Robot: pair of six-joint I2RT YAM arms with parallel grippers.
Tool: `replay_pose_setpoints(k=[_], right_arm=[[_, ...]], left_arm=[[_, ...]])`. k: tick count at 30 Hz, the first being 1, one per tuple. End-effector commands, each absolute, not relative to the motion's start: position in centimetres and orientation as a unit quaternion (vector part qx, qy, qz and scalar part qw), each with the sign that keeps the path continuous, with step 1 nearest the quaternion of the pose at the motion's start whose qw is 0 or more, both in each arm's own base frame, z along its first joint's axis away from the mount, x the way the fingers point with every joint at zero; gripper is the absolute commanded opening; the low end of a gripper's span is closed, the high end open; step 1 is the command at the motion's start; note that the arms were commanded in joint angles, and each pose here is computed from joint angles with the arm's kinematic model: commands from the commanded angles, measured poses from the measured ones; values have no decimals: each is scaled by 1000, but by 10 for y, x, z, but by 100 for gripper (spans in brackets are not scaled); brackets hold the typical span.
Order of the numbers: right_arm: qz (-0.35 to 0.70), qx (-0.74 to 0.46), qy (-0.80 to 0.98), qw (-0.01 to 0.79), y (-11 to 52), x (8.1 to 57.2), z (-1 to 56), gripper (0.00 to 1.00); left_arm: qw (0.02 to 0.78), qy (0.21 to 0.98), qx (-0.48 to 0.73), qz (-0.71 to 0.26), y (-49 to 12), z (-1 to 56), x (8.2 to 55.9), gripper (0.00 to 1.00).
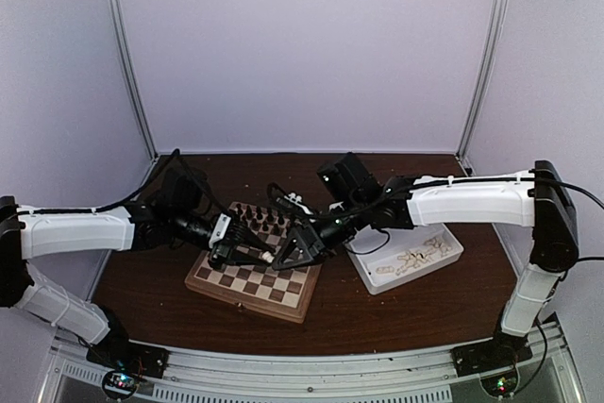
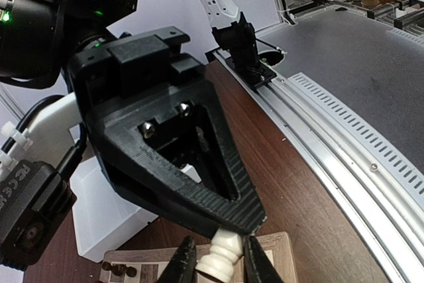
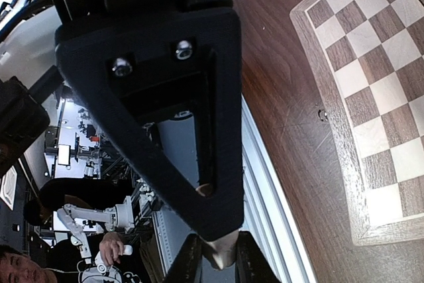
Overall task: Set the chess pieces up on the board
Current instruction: Place the chess piece on the chessboard.
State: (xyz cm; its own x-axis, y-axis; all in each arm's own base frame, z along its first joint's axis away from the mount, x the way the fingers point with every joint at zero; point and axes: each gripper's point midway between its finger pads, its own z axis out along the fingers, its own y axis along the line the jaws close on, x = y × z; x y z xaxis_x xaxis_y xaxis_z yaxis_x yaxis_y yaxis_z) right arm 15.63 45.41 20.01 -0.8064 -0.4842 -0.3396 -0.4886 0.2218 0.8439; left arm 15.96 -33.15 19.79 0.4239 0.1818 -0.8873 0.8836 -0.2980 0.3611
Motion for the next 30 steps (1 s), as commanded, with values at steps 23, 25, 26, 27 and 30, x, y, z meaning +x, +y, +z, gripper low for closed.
replay_pose_setpoints(k=[23,25,26,27,30], right_arm=[[576,-314,754,19,467,158,216,18],[573,-314,757,19,466,158,215,18],[572,-314,758,20,466,159,214,18],[570,-313,759,19,465,158,213,18],[565,-312,763,21,464,159,210,18]], left_arm=[[452,362,716,-390,-334,202,156,26],[454,360,716,-391,-334,203,155,20],[453,360,715,-391,-334,204,155,18],[454,361,715,-390,-334,204,155,16],[455,363,715,-387,-333,205,156,9]])
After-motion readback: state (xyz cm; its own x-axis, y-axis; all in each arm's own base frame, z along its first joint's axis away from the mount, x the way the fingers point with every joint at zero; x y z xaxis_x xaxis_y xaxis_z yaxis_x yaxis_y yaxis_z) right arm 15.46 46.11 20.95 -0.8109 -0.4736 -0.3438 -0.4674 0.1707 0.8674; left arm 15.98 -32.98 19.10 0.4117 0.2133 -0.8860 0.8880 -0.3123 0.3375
